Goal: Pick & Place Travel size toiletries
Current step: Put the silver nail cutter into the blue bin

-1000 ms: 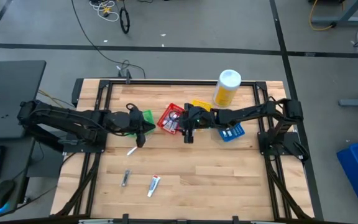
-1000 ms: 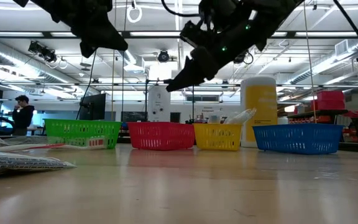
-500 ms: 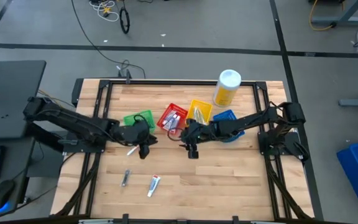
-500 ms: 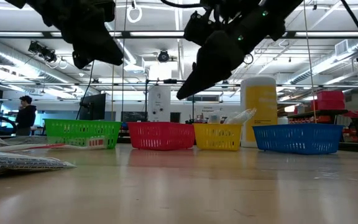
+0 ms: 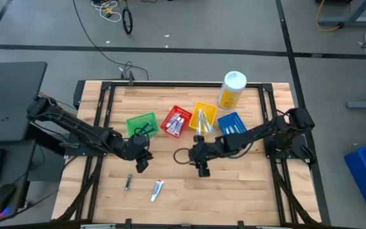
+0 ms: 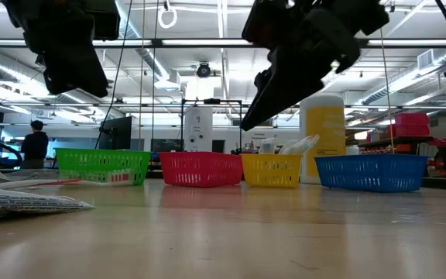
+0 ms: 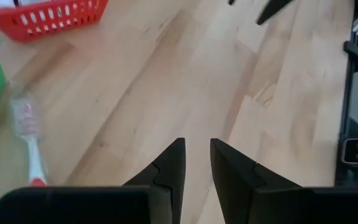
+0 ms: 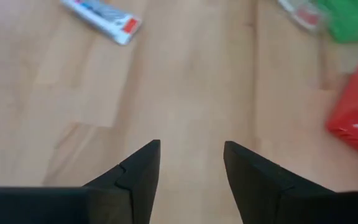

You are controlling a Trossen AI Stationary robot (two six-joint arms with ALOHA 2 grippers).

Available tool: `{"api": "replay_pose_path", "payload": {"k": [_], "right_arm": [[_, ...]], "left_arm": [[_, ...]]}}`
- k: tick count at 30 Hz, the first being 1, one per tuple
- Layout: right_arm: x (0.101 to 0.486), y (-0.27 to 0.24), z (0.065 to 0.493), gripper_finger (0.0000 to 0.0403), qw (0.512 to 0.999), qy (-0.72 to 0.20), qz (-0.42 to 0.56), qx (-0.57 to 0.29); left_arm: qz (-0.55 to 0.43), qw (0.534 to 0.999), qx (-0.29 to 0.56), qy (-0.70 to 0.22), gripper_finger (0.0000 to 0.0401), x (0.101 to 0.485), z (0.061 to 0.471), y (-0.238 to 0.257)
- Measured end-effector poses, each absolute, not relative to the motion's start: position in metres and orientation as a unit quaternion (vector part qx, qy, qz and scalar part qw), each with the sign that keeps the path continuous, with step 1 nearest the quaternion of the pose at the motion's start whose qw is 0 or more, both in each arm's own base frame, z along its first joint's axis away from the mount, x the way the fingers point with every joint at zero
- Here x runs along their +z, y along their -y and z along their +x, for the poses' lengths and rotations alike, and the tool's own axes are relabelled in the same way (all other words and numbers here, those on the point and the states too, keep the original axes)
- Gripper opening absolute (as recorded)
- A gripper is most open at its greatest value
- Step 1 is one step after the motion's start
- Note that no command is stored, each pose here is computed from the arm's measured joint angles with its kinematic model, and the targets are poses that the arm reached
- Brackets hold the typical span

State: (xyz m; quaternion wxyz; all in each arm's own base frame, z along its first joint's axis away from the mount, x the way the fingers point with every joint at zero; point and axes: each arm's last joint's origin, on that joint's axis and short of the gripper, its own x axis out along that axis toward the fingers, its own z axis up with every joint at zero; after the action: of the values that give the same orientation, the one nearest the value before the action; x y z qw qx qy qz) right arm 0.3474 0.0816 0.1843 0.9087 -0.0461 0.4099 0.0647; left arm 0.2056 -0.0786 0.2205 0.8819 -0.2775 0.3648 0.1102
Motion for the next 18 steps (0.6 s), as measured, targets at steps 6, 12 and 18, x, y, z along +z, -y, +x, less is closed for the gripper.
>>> {"api": "replay_pose_path", "payload": {"k": [6,12,18], "right_arm": [[0.184,-0.097,0.344,0.0186,0.908,-0.408,-0.047,0.082],[0.185,-0.105,0.343,0.0173,0.915,-0.391,-0.046,0.092],[0.184,-0.109,0.342,0.0171,0.914,-0.390,-0.047,0.097]], "left_arm": [[-0.301,0.875,0.116,-0.361,0.0083,0.221,0.205,0.081],[-0.331,0.864,0.117,-0.362,0.0083,0.221,0.204,0.083],[-0.357,0.847,0.091,-0.383,0.0083,0.218,0.203,0.095]]}}
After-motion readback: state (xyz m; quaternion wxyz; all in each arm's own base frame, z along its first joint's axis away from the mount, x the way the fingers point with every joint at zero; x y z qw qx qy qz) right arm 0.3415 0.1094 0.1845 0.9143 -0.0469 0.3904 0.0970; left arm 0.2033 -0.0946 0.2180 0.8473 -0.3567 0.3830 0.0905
